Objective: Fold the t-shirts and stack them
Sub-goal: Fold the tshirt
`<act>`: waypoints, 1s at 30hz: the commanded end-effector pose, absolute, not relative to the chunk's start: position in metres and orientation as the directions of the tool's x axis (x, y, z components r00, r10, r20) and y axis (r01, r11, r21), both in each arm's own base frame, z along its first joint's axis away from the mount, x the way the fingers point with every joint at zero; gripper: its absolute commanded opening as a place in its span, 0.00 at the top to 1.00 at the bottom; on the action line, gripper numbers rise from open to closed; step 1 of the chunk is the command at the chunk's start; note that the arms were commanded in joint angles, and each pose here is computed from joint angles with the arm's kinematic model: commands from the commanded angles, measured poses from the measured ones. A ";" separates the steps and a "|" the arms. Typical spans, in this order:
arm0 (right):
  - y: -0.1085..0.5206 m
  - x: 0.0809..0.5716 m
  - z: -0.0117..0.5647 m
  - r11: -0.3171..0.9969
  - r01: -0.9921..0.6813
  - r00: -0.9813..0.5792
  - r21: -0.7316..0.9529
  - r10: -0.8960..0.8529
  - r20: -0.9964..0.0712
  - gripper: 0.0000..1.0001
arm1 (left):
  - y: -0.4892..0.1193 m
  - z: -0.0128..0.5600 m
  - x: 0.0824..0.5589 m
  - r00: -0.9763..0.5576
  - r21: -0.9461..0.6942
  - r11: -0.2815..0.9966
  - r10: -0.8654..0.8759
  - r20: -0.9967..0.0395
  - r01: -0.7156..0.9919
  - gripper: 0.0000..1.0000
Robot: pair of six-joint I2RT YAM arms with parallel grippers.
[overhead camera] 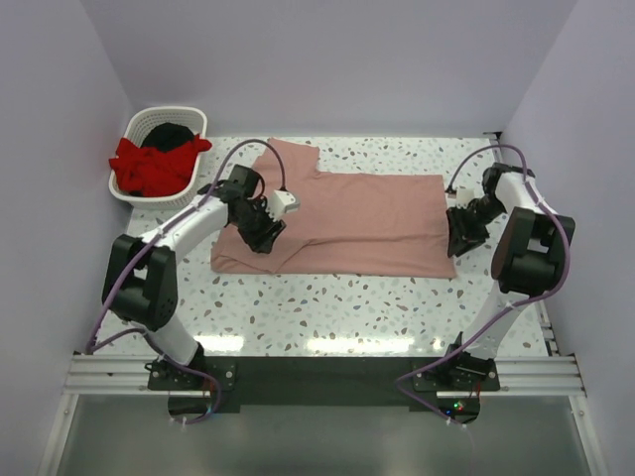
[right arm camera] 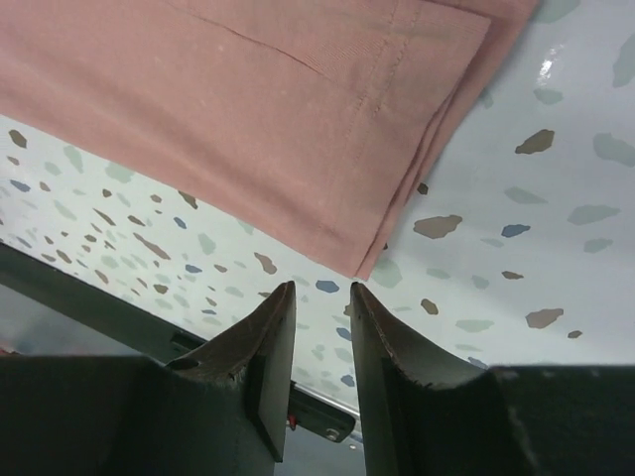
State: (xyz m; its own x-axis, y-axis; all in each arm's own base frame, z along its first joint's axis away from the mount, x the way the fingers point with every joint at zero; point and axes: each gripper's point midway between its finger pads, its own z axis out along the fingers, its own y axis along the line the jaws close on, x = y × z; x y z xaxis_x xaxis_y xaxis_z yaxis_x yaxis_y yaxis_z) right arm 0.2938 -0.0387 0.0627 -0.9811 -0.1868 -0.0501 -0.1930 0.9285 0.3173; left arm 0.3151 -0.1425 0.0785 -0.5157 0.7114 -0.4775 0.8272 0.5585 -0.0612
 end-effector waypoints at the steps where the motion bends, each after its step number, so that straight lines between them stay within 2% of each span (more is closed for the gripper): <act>1: -0.025 0.297 0.068 0.912 -0.180 -0.984 0.369 -0.164 -0.074 0.68 | -0.162 0.078 0.336 -0.541 -0.035 0.606 0.680 -0.496 0.794 0.46; 12: -0.019 0.293 0.040 0.910 -0.172 -0.985 0.376 -0.170 -0.040 0.70 | -0.194 0.056 0.306 -0.593 -0.183 0.580 0.670 -0.446 0.793 0.49; 20: -0.016 0.289 0.034 0.908 -0.187 -0.982 0.376 -0.188 -0.035 0.71 | -0.199 0.038 0.308 -0.603 -0.148 0.602 0.683 -0.412 0.784 0.54; 23: -0.017 0.288 0.033 0.909 -0.195 -0.980 0.367 -0.196 -0.035 0.71 | -0.199 0.031 0.312 -0.606 -0.122 0.615 0.688 -0.400 0.779 0.59; 29: -0.020 0.287 0.031 0.914 -0.204 -0.978 0.351 -0.206 -0.032 0.72 | -0.197 0.031 0.323 -0.618 -0.085 0.645 0.675 -0.402 0.760 0.85; 30: -0.021 0.287 0.030 0.914 -0.205 -0.978 0.349 -0.208 -0.030 0.72 | -0.198 0.032 0.325 -0.617 -0.084 0.646 0.673 -0.407 0.759 0.92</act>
